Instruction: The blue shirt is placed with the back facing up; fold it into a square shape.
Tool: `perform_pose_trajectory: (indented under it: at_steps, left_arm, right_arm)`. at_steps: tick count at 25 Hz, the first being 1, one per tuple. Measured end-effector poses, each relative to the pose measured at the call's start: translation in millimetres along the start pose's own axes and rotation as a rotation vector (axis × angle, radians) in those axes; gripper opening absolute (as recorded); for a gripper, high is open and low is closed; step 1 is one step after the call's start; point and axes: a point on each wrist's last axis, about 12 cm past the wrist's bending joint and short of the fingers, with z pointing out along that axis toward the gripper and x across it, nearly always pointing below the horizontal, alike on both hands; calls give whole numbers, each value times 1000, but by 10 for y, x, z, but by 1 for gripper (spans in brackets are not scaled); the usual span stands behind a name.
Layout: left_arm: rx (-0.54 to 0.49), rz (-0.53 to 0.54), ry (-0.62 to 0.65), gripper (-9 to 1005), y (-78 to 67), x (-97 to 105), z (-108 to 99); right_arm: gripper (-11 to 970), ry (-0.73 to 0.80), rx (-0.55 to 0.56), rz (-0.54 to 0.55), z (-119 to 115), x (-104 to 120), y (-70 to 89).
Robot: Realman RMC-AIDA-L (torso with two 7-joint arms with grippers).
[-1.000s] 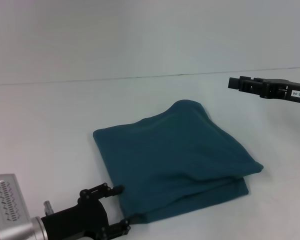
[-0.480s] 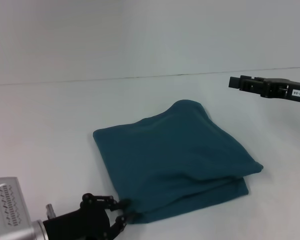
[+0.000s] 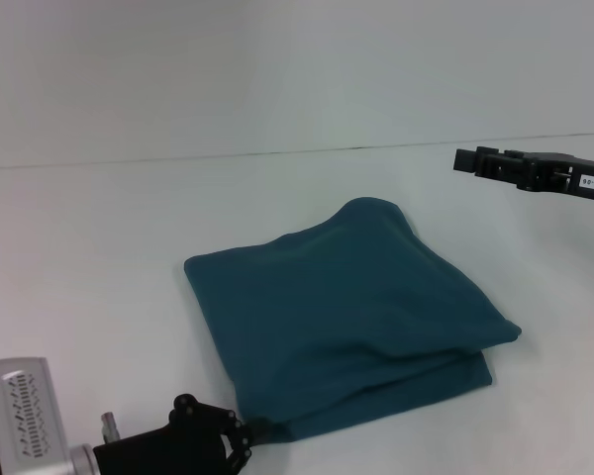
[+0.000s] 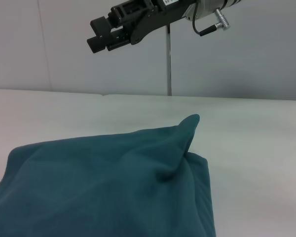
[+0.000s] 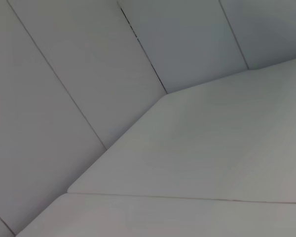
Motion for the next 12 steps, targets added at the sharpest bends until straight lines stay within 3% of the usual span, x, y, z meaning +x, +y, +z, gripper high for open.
perform_pose_trajectory:
  at_steps: [1,12]
  left_arm:
    - [0,-1,0,-5,2,-2,2]
    - [-2,-29,-21,36,31,-39,-44]
  right_arm:
    - [555,0,0,0,0,0,0]
    - [555,2,2,1,-5,10,-3]
